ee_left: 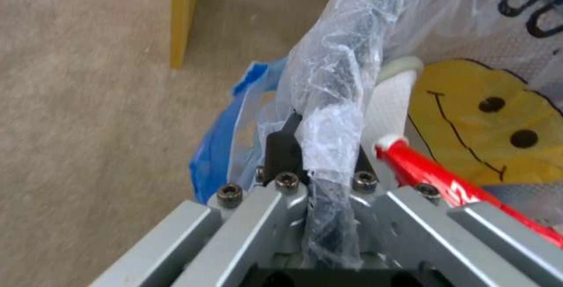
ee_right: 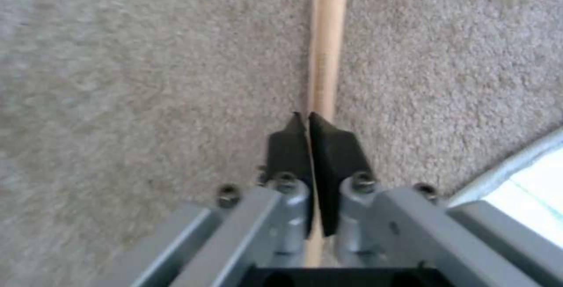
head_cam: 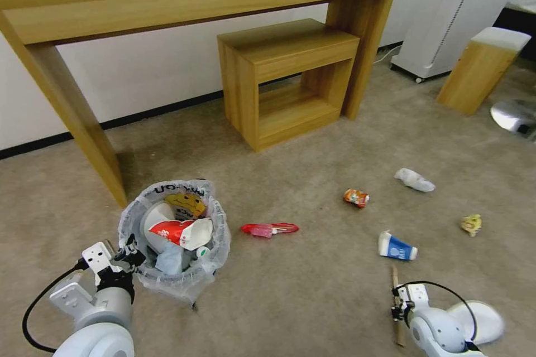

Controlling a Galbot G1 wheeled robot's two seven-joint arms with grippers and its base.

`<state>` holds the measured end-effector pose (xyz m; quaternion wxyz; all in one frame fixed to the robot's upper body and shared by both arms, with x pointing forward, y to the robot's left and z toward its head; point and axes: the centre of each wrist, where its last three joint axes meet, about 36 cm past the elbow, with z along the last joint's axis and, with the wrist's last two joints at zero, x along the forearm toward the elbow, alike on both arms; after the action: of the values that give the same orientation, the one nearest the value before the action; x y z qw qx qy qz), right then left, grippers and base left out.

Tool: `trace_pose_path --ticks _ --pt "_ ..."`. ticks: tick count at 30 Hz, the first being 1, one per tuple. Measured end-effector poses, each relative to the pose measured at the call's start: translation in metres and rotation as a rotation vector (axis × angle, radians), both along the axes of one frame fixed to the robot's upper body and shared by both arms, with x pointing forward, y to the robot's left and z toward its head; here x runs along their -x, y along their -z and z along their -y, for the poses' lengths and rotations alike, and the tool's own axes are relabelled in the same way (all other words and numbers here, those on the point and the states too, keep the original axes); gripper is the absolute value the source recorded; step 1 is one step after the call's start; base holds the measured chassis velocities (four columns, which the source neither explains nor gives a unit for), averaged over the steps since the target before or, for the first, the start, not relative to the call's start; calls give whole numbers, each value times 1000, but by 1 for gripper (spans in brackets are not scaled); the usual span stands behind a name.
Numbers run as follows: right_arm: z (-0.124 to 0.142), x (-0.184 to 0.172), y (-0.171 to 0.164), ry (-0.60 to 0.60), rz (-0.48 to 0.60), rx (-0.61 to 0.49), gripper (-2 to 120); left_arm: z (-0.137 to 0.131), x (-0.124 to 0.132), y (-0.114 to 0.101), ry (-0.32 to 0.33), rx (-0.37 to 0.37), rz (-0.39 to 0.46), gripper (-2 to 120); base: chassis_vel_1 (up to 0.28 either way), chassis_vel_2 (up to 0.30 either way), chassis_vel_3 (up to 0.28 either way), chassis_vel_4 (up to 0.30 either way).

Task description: Pick up the trash bin and place the garbage on the floor into it.

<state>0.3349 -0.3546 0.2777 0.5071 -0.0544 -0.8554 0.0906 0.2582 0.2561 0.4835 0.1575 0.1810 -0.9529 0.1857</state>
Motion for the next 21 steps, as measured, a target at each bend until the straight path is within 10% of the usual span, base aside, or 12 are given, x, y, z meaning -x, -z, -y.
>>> trace_pose_path --ticks 10,21 --pt "-15 3 -69 -71 140 -47 0 1 2 -1 0 1 0 1 -6 -2 0 0" --pt "2 2 -36 -55 34 54 23 -1 3 -3 -3 -3 4 1 0 0 0 0"
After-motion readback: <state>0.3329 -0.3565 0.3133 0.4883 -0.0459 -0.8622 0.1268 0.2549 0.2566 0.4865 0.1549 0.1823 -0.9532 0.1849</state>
